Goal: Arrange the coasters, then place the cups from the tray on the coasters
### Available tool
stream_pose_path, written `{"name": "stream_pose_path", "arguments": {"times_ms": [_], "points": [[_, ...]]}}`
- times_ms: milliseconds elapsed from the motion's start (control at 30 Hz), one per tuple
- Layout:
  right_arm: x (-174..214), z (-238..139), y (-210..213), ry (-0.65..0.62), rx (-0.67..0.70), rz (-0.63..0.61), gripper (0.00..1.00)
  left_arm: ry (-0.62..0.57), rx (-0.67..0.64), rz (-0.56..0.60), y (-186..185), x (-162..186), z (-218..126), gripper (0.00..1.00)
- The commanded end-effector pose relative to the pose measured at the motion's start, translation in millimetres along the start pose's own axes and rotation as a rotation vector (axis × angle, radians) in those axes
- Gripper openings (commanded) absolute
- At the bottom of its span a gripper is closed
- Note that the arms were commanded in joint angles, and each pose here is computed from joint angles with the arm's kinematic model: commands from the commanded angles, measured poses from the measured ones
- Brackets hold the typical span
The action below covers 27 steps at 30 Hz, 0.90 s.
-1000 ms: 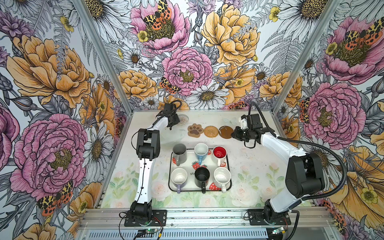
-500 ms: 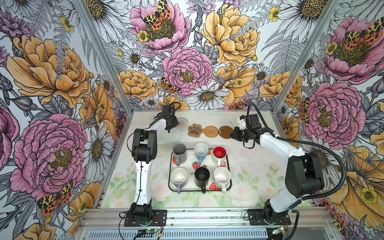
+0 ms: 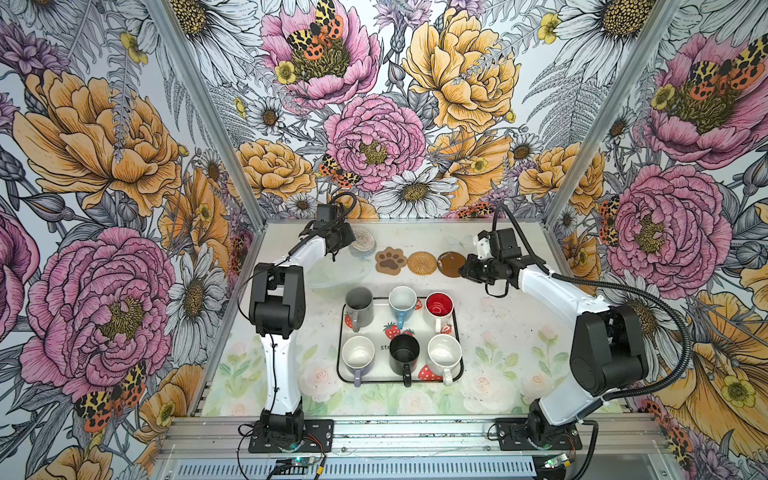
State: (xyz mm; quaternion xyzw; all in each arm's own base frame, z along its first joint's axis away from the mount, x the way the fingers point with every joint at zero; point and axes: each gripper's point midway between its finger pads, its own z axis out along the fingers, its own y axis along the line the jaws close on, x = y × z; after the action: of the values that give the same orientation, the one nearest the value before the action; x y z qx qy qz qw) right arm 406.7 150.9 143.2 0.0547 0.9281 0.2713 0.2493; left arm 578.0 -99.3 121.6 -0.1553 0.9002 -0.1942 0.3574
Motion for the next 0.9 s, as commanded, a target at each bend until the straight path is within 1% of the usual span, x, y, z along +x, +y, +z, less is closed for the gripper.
{"name": "stream_pose_path", "arguments": {"times_ms": [0, 200, 333, 567, 733, 867], "points": [[-7.0, -0.8, 6.7, -0.017, -0.006, -0.008, 0.00, -0.058, 0.015, -0.032, 8.6, -20.4, -18.3, 0.00], [-6.8, 1.7, 9.6, -0.013, -0.009, -0.011, 0.00, -0.072, -0.040, -0.071, 44.3, -19.0, -26.6, 0.00], [-6.1, 3.6, 12.3, -0.008, -0.012, -0.014, 0.00, -0.065, -0.086, -0.083, 66.5, -11.4, -28.5, 0.00], [-6.5, 6.4, 17.4, -0.005, -0.017, -0.016, 0.00, -0.071, -0.127, -0.125, 95.5, -3.3, -33.4, 0.00], [-6.6, 8.5, 21.9, -0.003, -0.019, -0.021, 0.00, -0.062, -0.181, -0.144, 118.4, 3.0, -33.8, 0.00], [-6.8, 10.5, 25.2, 0.002, -0.021, -0.024, 0.00, -0.043, -0.196, -0.159, 130.9, 8.2, -31.1, 0.00]]}}
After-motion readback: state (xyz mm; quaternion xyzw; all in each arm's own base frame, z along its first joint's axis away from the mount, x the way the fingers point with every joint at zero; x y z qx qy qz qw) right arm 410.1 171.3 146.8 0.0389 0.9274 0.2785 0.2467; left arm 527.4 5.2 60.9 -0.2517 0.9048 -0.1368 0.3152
